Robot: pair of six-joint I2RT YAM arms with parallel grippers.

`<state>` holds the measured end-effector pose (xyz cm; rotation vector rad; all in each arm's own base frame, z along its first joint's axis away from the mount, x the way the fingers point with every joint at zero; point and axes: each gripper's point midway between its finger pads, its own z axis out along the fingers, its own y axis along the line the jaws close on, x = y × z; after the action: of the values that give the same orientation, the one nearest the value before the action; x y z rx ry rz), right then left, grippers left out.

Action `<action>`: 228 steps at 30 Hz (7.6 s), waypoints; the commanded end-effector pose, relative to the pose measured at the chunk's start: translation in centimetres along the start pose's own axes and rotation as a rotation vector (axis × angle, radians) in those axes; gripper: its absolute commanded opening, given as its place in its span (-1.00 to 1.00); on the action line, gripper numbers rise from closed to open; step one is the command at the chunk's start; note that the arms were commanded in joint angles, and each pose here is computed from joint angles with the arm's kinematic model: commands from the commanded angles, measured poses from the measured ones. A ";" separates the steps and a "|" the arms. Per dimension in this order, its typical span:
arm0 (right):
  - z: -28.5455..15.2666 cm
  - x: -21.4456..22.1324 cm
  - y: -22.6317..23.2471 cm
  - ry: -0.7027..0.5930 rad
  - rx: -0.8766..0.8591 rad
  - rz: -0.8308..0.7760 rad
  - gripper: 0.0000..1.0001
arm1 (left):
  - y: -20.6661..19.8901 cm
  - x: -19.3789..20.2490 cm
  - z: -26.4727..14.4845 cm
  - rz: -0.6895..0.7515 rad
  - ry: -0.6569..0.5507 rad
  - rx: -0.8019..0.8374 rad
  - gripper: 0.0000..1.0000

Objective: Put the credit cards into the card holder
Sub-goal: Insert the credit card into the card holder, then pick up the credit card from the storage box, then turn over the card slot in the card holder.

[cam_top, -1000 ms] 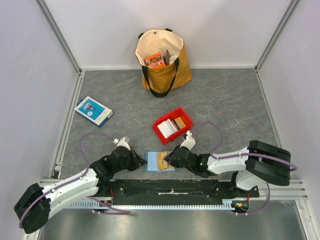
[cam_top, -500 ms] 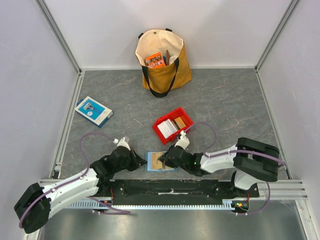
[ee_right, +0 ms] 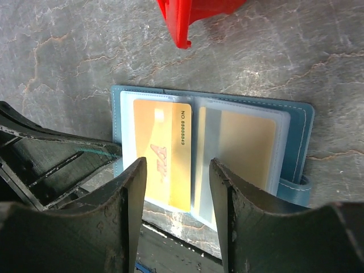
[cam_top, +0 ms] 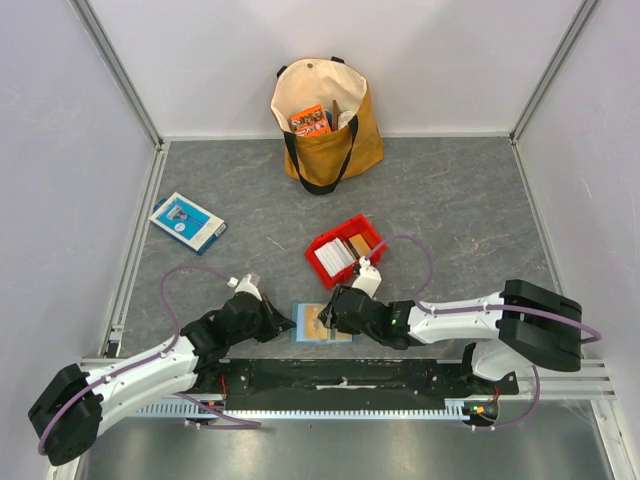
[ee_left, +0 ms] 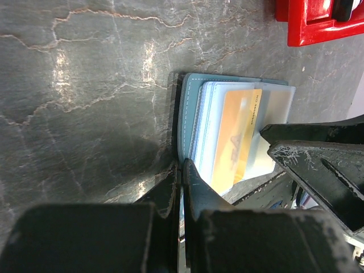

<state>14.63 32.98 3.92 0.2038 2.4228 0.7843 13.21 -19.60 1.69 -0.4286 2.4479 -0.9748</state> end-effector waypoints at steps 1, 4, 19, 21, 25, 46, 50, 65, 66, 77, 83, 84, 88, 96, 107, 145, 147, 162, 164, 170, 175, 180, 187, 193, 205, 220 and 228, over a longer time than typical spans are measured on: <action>0.3 0.7 -1.5 0.028 0.072 -0.082 0.12 | -0.4 -0.5 0.1 -0.015 -0.025 0.005 -0.96; 1.1 1.2 -0.6 0.050 0.056 -0.093 0.13 | -0.4 -0.5 0.1 -0.013 -0.026 0.007 -0.97; 1.1 1.2 5.1 0.082 -0.106 -0.146 -0.36 | -0.7 -0.7 0.0 -0.017 -0.033 0.020 -0.96; 1.2 1.7 5.2 0.099 -0.116 -0.145 -0.39 | -0.7 -0.7 0.0 -0.017 -0.032 0.019 -0.96; 1.3 1.5 5.1 0.093 -0.101 -0.154 -0.24 | -0.6 -0.6 0.0 -0.017 -0.031 0.019 -0.96; 0.9 -20.5 3.3 -0.084 -0.005 -0.498 0.64 | -2.2 -1.5 -0.4 -0.008 -0.057 0.060 -0.96; 3.7 -20.0 2.4 0.008 -0.025 -0.511 0.68 | -2.3 -1.5 -0.4 0.001 -0.056 0.060 -0.96; 7.5 -17.9 0.7 0.174 -0.101 -0.409 0.71 | -2.0 -1.5 -0.1 0.000 -0.054 0.038 -0.96; 7.4 -17.9 0.7 0.183 -0.111 -0.399 0.71 | -2.0 -1.6 -0.1 0.001 -0.054 0.034 -0.96; 6.2 -18.5 1.0 0.201 -0.195 -0.329 0.40 | -2.1 -1.4 0.1 0.010 -0.043 0.034 -0.96; 5.9 -18.7 1.0 0.201 -0.208 -0.326 0.27 | -2.1 -1.4 0.0 0.011 -0.043 0.037 -0.97; 6.0 -18.9 0.6 0.187 -0.184 -0.328 0.27 | -2.2 -1.4 0.0 0.008 -0.044 0.038 -0.97; 6.5 -20.1 -0.9 0.133 -0.089 -0.353 0.59 | -2.2 -1.4 0.0 0.010 -0.042 0.038 -0.97; 7.2 -17.5 -1.7 0.249 -0.118 -0.355 0.66 | -2.1 -1.5 0.0 0.009 -0.045 0.036 -0.97; 6.1 -17.4 0.5 0.272 -0.217 -0.349 0.33 | -2.3 -1.5 0.0 0.011 -0.044 0.038 -0.96; 6.1 -18.8 -2.3 0.233 -0.088 -0.353 -0.74 | -2.2 -1.3 0.1 0.013 -0.039 0.041 -0.96; 6.6 -18.4 -3.2 0.240 -0.039 -0.370 -0.75 | -2.2 -1.4 0.1 0.013 -0.039 0.042 -0.96; 7.6 -16.4 -4.0 0.224 0.133 -0.525 -0.80 | -2.3 -1.4 0.2 0.015 -0.037 0.041 -0.96; 7.2 -17.1 -3.5 0.197 0.135 -0.538 -1.00 | -2.3 -1.3 0.1 0.017 -0.034 0.044 -0.96; 3.6 -21.8 -0.2 0.015 0.117 -0.550 -1.00 | -2.6 -1.4 0.0 0.022 -0.038 0.060 -0.96; -0.2 -24.2 2.1 -0.122 0.070 -0.499 -1.00 | -2.9 -1.3 -0.2 0.026 -0.037 0.075 -0.97; -2.9 -21.8 3.8 -0.174 -0.028 -0.381 -1.00 | -3.4 -1.5 -0.4 0.022 -0.046 0.096 -0.96; -4.9 -11.9 6.7 -0.258 -0.081 -0.132 -1.00 | -3.9 -1.1 -0.7 0.019 -0.022 0.120 -0.96; -4.5 -5.0 8.5 -0.306 -0.072 -0.114 -1.00 | -4.2 -1.0 -1.0 0.012 -0.016 0.140 -0.96; -2.2 -3.5 8.6 -0.357 -0.007 -0.132 -1.00 | -4.3 -0.9 -1.3 -0.007 -0.016 0.161 -0.97; -0.9 -2.9 7.8 -0.347 0.043 -0.187 -1.00 | -4.4 -1.0 -1.3 -0.005 -0.018 0.160 -0.96; -1.5 -3.1 6.7 -0.341 0.065 -0.214 -1.00 | -4.3 -1.0 -1.2 -0.003 -0.018 0.153 -0.97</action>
<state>15.23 37.86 9.08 0.0523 2.1529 0.5609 13.63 -20.98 4.80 -0.3884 2.3614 -1.1096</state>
